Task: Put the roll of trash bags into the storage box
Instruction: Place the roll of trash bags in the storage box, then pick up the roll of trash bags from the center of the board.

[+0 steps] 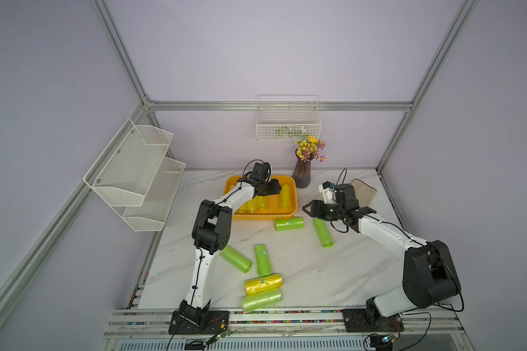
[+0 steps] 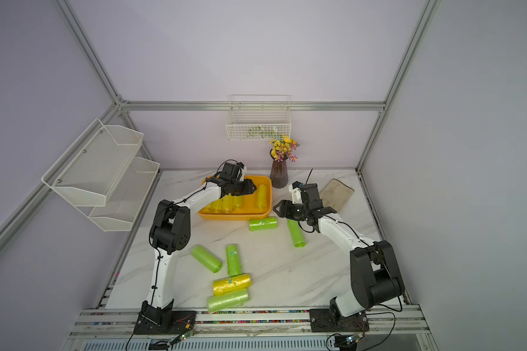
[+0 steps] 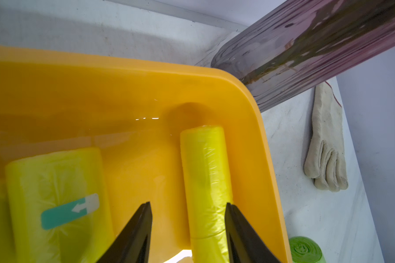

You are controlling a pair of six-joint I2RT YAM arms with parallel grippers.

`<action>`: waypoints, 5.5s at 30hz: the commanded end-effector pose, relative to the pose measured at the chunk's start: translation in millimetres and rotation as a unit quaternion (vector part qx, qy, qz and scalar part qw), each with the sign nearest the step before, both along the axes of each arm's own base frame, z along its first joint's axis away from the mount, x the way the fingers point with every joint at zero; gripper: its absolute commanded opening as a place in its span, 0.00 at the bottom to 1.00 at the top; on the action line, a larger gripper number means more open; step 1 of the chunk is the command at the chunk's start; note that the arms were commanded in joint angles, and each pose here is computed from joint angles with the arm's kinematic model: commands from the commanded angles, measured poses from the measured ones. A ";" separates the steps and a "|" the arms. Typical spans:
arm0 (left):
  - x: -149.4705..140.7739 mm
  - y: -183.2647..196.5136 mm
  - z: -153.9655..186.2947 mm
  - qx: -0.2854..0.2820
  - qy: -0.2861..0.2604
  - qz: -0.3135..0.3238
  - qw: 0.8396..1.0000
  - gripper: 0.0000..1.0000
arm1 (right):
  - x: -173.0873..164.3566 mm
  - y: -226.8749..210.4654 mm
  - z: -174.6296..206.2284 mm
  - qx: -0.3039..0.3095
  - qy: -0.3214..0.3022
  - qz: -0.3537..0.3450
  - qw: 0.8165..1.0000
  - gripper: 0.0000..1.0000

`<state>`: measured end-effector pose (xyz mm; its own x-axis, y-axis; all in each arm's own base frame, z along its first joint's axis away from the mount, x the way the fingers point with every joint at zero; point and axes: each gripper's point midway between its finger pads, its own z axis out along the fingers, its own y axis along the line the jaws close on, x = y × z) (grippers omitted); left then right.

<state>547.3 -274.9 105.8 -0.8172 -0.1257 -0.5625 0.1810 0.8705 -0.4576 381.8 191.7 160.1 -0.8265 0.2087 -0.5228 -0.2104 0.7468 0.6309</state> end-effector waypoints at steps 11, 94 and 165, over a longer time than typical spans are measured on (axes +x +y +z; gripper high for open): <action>6.2 -5.0 8.2 0.015 -0.019 -0.004 1.000 0.57 | -2.3 -3.7 6.7 -0.004 -0.015 0.000 1.000 0.59; -109.3 222.7 72.0 0.000 -0.041 0.192 0.981 0.73 | -208.8 211.1 -72.8 -0.404 -0.218 0.419 0.784 0.81; -116.7 270.3 75.1 -0.019 -0.034 0.234 0.972 0.75 | -181.8 202.2 -152.0 -0.400 -0.160 0.527 0.732 0.53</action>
<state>431.0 -5.7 159.7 -0.6619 -0.4908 -0.5666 -0.2281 0.8519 -0.4714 205.4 414.7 44.1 -0.0864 -0.8971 -0.4334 -0.9705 0.1740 -0.1667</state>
